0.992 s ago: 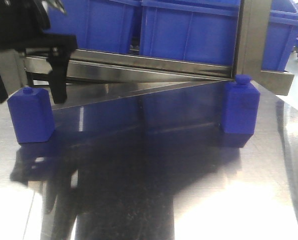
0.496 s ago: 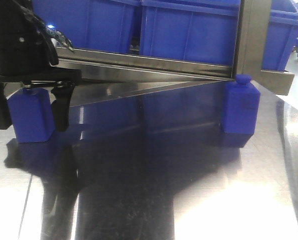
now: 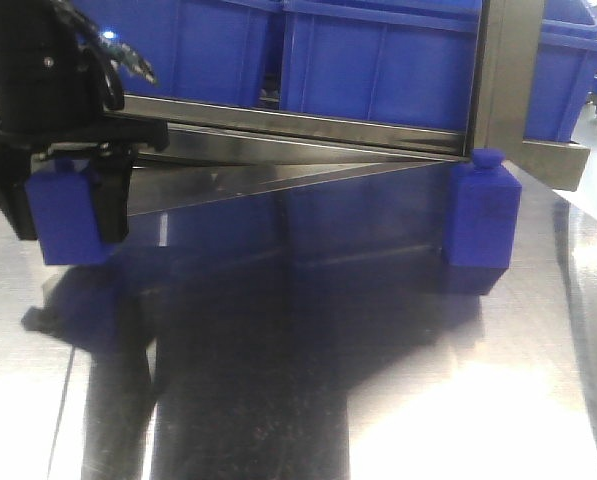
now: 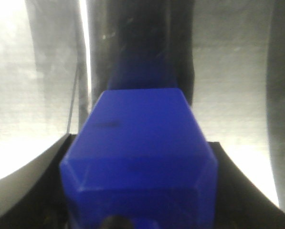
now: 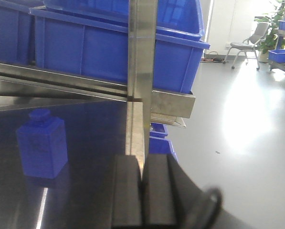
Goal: Pick and sort blue part to right shelf
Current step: 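Lower left gripper onto the blue block nearest it and grasp, then lift the blue block with the left gripper and retract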
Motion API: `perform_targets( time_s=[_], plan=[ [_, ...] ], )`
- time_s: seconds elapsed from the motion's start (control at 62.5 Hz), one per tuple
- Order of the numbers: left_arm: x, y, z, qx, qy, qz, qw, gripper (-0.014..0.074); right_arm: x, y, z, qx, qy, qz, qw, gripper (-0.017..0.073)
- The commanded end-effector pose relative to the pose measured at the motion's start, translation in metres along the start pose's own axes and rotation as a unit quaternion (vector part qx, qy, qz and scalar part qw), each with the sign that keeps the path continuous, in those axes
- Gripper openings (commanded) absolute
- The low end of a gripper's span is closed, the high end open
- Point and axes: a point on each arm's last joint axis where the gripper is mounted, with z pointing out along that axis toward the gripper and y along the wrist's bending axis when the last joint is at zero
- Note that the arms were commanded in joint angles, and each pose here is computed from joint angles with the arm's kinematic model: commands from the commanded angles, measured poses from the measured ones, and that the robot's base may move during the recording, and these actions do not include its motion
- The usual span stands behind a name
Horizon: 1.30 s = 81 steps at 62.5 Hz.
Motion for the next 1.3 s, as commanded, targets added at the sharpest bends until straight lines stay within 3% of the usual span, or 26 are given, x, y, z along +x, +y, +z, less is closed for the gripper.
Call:
perform_targets(
  time_s=[0.0, 0.16, 0.24, 0.368, 0.496, 0.688, 0.832, 1.04, 1.12, 1.184, 1.232, 1.28],
  plan=[
    [-0.001, 0.0, -0.042, 0.013, -0.038, 0.001, 0.999, 0.0321, -0.017, 0.0, -0.003, 0.001, -0.067, -0.003, 0.998, 0.0038],
    [0.011, 0.003, -0.079, 0.02, -0.09, 0.045, 0.995, 0.0321, -0.017, 0.0, -0.003, 0.001, -0.067, -0.003, 0.998, 0.0038],
    [0.022, 0.008, -0.103, 0.016, -0.132, 0.053, 0.99, 0.0321, -0.017, 0.0, -0.003, 0.001, -0.067, -0.003, 0.998, 0.0038],
    [0.054, 0.016, -0.141, 0.035, -0.213, 0.075, 0.973, 0.0321, -0.017, 0.0, -0.003, 0.001, -0.067, -0.003, 0.998, 0.0038],
    [0.088, 0.031, -0.164, 0.052, -0.269, 0.075, 0.959, 0.0321, -0.017, 0.0, -0.003, 0.001, -0.067, -0.003, 0.998, 0.0038],
    [0.147, 0.059, -0.182, 0.061, -0.358, 0.079, 0.928, 0.0321, -0.018, 0.0, -0.003, 0.001, -0.069, -0.003, 0.998, 0.0038],
    [0.191, 0.079, -0.184, 0.074, -0.44, 0.083, 0.891, 0.0321, -0.018, 0.0, -0.003, 0.001, -0.071, -0.003, 0.997, 0.0038],
    [0.254, 0.105, -0.172, 0.106, -0.56, 0.087, 0.817, 0.0321, -0.026, 0.0, -0.005, 0.001, -0.099, -0.002, 0.995, 0.0038],
    [0.275, 0.113, -0.168, 0.116, -0.603, 0.087, 0.785, 0.0321, -0.039, 0.0, -0.007, 0.001, -0.116, -0.002, 0.993, 0.0038],
    [0.289, 0.119, -0.162, 0.118, -0.627, 0.088, 0.765, 0.0321, -0.055, 0.0, -0.011, 0.001, -0.137, -0.002, 0.991, 0.0038],
    [0.295, 0.122, -0.159, 0.119, -0.64, 0.088, 0.754, 0.0321, -0.067, 0.0, -0.014, 0.001, -0.147, -0.002, 0.989, 0.0038],
    [0.3, 0.124, -0.156, 0.12, -0.645, 0.088, 0.749, 0.0321, -0.08, 0.0, -0.015, 0.001, -0.145, -0.002, 0.989, 0.0038]
  ],
)
